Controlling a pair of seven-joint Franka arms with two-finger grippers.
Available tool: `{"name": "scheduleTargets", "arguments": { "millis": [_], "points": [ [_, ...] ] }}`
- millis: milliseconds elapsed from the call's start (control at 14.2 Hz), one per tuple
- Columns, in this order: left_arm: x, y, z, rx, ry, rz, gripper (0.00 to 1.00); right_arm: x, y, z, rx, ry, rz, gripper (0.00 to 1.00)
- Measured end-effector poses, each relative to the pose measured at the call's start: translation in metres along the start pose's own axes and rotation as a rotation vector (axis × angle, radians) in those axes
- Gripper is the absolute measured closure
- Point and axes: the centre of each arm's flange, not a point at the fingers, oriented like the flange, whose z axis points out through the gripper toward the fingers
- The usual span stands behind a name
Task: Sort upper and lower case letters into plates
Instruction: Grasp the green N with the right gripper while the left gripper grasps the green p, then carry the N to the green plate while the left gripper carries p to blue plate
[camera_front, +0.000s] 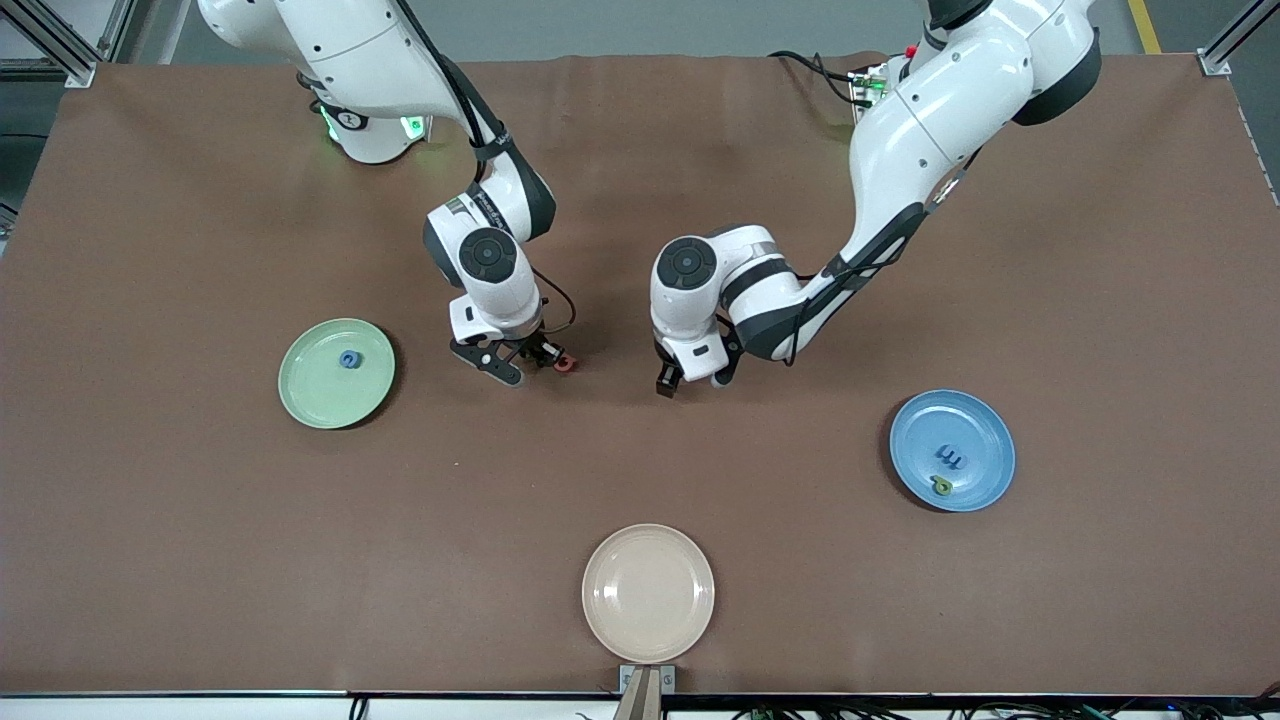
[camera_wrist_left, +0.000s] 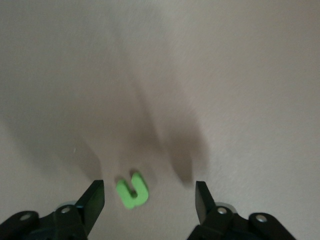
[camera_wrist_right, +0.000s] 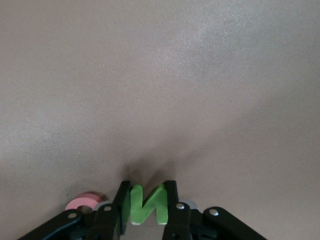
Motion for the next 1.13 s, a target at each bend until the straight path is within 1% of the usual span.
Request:
{"name": "scheduleTargets", "arguments": {
  "millis": [141, 282, 423, 564, 634, 705, 775, 846, 916, 987, 1128],
  "points": [
    [-0.003, -0.001, 0.0, 0.011, -0.011, -0.013, 0.2, 0.0, 0.0, 0.0, 0.0, 0.0, 0.0, 0.67],
    [-0.003, -0.002, 0.001, 0.022, -0.006, -0.026, 0.22, 0.002, 0.001, 0.0, -0.002, 0.001, 0.001, 0.67],
    [-0.003, -0.004, 0.004, 0.03, -0.001, -0.036, 0.23, 0.013, 0.006, -0.003, -0.019, -0.003, -0.008, 0.67],
    [-0.001, -0.005, 0.007, 0.038, 0.007, -0.05, 0.24, 0.042, 0.019, -0.017, -0.04, -0.015, -0.027, 0.67],
    [0.0, -0.005, 0.008, 0.039, 0.009, -0.053, 0.27, 0.059, 0.029, -0.027, -0.049, -0.025, -0.041, 0.67],
    [0.001, -0.005, 0.008, 0.04, 0.011, -0.055, 0.27, 0.076, 0.041, -0.039, -0.056, -0.035, -0.057, 0.67],
    [0.001, -0.005, 0.009, 0.041, 0.012, -0.055, 0.3, 0.093, 0.054, -0.051, -0.058, -0.044, -0.076, 0.67],
    [0.0, -0.006, 0.01, 0.043, 0.013, -0.055, 0.3, 0.109, 0.069, -0.063, -0.054, -0.049, -0.101, 0.67],
    [0.0, -0.006, 0.01, 0.044, 0.013, -0.055, 0.34, 0.124, 0.085, -0.072, -0.05, -0.054, -0.126, 0.67],
    [0.0, -0.007, 0.01, 0.045, 0.014, -0.055, 0.34, 0.138, 0.104, -0.078, -0.046, -0.059, -0.152, 0.67],
    [-0.003, -0.007, 0.009, 0.042, 0.013, -0.052, 0.49, 0.157, 0.139, -0.082, -0.042, -0.07, -0.189, 0.67]
  ]
}}
